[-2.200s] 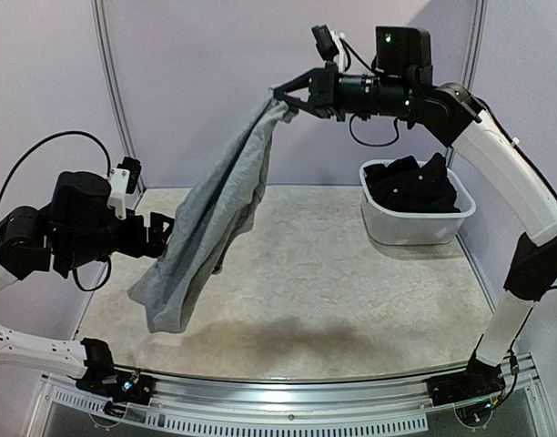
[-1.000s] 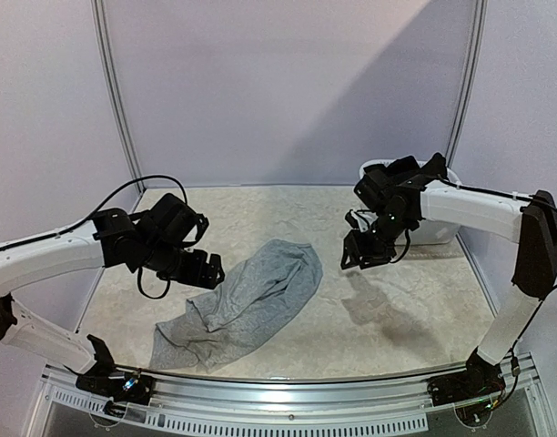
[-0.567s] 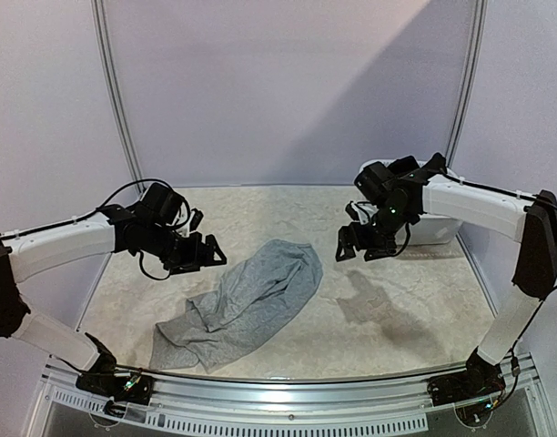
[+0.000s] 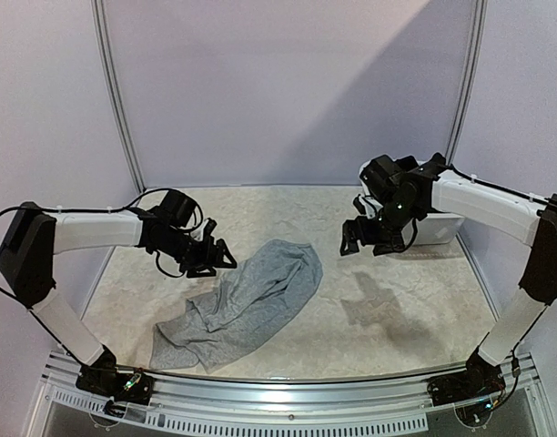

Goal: Fold and stack the mixed laundry pile
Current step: Pick up the crumpled tank top from the center of the board.

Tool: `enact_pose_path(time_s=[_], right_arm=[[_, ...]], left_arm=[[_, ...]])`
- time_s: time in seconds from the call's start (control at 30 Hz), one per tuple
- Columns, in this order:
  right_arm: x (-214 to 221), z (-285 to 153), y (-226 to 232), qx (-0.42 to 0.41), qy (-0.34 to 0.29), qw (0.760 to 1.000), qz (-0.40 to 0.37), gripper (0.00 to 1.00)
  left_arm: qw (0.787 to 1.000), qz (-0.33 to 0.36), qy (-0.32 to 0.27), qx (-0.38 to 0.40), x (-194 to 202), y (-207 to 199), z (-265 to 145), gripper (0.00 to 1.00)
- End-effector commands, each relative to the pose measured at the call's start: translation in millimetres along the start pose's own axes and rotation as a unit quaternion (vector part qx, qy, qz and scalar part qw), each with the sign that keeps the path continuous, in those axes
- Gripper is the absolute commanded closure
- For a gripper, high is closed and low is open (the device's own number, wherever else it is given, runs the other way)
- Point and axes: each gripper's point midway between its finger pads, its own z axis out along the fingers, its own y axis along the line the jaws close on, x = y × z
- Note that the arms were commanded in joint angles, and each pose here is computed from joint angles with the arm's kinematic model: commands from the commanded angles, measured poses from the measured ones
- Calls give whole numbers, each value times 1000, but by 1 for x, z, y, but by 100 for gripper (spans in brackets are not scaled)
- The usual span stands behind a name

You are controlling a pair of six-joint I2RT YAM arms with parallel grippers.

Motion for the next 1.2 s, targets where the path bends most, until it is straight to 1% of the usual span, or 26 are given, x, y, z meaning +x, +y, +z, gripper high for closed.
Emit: enact_pose_path(time_s=[0.0, 0.07, 0.3, 0.33, 0.43, 0.5, 0.57, 0.6, 0.73, 0.87, 0.93, 0.97, 1.03, 1.17], right_arm=[[-5, -20, 0, 6, -22, 1000, 2, 7], [-4, -21, 0, 7, -22, 1000, 0, 8], [-7, -23, 1, 10, -22, 1000, -5, 8], [-7, -23, 1, 10, -22, 1000, -6, 8], [-8, -21, 2, 9, -20, 1000, -7, 8], [-9, -20, 3, 8, -19, 1000, -9, 8], [-10, -19, 4, 8, -18, 1000, -11, 9], [-11, -20, 4, 7, -20, 1000, -12, 9], [-14, -22, 2, 14, -26, 999, -13, 10], [-19, -26, 2, 17, -41, 999, -13, 10], [-22, -27, 2, 16, -47, 999, -14, 11], [-23, -27, 3, 14, -49, 999, -16, 11], [-25, -25, 6, 7, -50, 999, -19, 11], [-33, -21, 18, -17, -53, 998, -25, 11]], left_arm=[[1000, -2, -4, -2, -12, 9, 6, 28], [1000, -4, 7, -9, -10, 15, 12, 34], [999, -13, 29, -15, -4, 24, 27, 46], [999, -14, 30, -13, -5, 24, 29, 49], [999, -21, 36, 1, -7, 21, 38, 64], [999, -20, 38, 6, -11, 16, 42, 79], [999, -14, 30, 11, -19, 9, 40, 97], [1000, -10, 23, 10, -25, 4, 37, 100], [999, 16, -31, -11, -57, -17, 0, 100], [991, 55, -107, -61, -91, -36, -63, 100], [982, 66, -151, -89, -107, -40, -97, 100], [979, 68, -165, -102, -111, -39, -109, 100], [971, 72, -185, -130, -116, -34, -129, 100], [965, 72, -186, -168, -111, -20, -141, 100]])
